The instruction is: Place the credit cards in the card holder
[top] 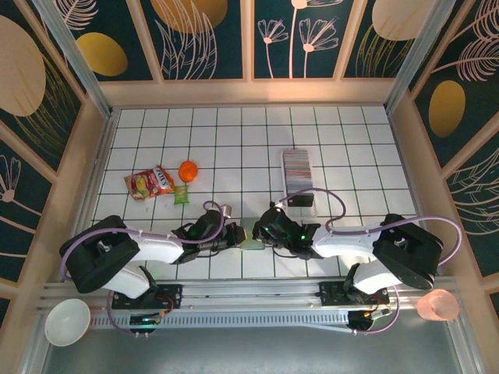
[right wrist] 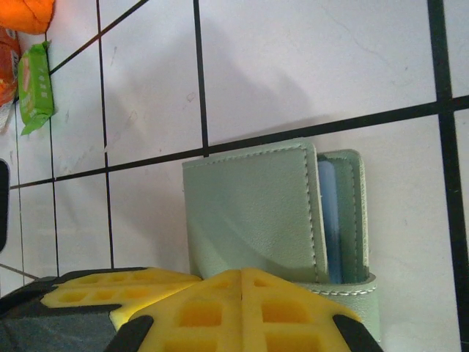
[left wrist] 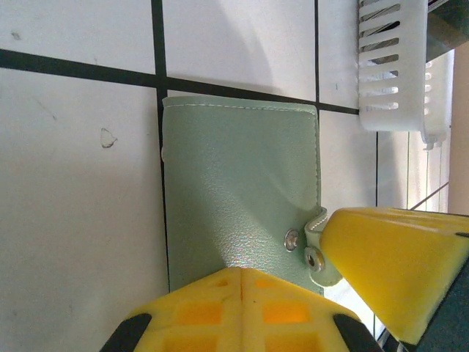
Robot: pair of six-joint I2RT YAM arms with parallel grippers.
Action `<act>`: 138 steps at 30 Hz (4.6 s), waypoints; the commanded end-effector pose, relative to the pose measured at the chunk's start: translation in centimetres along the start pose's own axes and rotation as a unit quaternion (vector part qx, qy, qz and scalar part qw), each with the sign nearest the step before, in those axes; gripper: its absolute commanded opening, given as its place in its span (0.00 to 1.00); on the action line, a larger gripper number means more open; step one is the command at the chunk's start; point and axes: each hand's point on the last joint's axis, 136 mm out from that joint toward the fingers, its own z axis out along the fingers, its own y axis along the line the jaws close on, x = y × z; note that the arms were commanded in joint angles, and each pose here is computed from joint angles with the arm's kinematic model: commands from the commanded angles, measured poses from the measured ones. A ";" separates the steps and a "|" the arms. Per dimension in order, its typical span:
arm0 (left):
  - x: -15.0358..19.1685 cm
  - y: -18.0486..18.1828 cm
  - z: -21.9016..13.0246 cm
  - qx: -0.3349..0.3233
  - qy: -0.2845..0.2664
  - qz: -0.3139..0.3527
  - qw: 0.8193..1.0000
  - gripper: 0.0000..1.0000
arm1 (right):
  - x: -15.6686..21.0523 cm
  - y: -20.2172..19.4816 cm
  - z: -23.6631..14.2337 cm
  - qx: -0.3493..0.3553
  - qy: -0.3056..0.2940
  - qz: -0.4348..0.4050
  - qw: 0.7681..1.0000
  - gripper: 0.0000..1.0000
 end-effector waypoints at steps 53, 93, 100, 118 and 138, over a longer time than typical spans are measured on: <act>1.1 1.7 0.2 -0.023 0.021 -0.002 1.000 0.00 | 6.0 -7.4 1.5 0.182 0.055 -0.047 0.981 0.00; -8.0 0.5 -10.2 -0.130 -0.225 0.032 0.965 0.27 | -3.4 5.9 -1.2 0.022 -0.069 -0.091 0.993 0.25; -9.9 -0.4 -14.4 -0.151 -0.284 0.054 0.945 0.63 | -5.1 6.9 -3.2 0.023 -0.087 -0.115 0.989 0.59; -18.6 -7.1 -28.9 -0.217 -0.567 0.190 0.771 0.99 | -17.6 10.9 -18.3 0.022 -0.440 -0.378 0.814 0.74; -24.8 10.4 -29.1 -0.326 -0.605 0.119 0.716 0.99 | -24.7 -16.2 -18.7 0.167 -0.491 -0.236 0.821 0.89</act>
